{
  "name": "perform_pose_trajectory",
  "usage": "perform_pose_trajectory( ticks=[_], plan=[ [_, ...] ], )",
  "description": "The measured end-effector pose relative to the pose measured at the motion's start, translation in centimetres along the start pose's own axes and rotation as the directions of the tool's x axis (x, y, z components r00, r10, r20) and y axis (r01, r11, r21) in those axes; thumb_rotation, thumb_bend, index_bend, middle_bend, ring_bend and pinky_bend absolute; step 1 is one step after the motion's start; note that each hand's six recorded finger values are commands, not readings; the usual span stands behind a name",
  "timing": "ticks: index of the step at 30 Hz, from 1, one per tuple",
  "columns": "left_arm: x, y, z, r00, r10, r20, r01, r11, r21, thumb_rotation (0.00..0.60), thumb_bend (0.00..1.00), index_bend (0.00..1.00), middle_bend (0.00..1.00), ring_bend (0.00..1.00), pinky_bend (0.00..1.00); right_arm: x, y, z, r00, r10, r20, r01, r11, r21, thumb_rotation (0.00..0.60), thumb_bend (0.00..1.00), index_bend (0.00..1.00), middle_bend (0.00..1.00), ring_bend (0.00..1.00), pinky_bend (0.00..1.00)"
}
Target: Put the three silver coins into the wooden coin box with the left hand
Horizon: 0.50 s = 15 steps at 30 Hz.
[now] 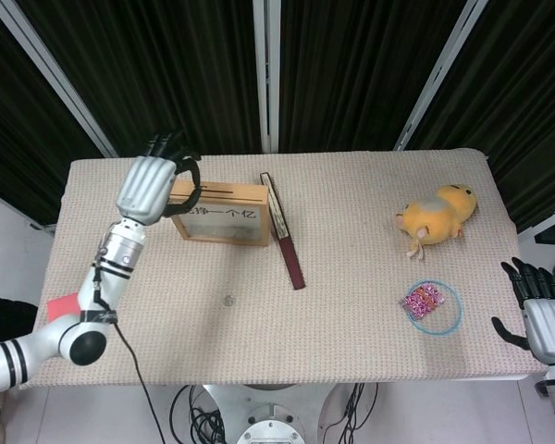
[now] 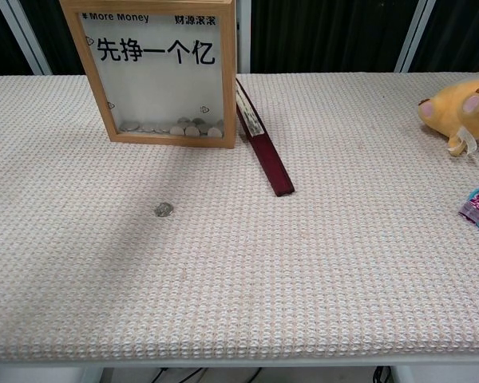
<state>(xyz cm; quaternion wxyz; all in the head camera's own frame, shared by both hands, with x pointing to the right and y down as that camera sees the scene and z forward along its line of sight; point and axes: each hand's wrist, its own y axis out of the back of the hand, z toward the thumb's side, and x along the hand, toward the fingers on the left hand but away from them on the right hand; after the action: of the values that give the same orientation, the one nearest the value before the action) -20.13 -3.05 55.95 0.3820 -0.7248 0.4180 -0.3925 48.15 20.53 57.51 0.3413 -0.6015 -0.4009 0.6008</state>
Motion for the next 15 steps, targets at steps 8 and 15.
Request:
perform_pose_trajectory(
  ticks=[8,15],
  plan=[
    [1.7,-2.6,-1.2,0.997,-0.05,-0.067,0.05,0.999,-0.012,0.6,0.41,0.61,0.31,0.05,0.04,-0.1,0.1,-0.3,1.0,-0.002,0.004,0.002,1.0,-0.006,0.6,0.23,0.0,0.0,0.0,0.0],
    [2.3,-4.3,-2.0,0.988,-0.089,-0.123,0.079,0.994,-0.081,0.6,0.41,0.61,0.31,0.05,0.04,-0.2,-0.1,-0.4,1.0,0.003,0.006,-0.003,1.0,-0.009,0.6,0.23,0.0,0.0,0.0,0.0]
  ],
)
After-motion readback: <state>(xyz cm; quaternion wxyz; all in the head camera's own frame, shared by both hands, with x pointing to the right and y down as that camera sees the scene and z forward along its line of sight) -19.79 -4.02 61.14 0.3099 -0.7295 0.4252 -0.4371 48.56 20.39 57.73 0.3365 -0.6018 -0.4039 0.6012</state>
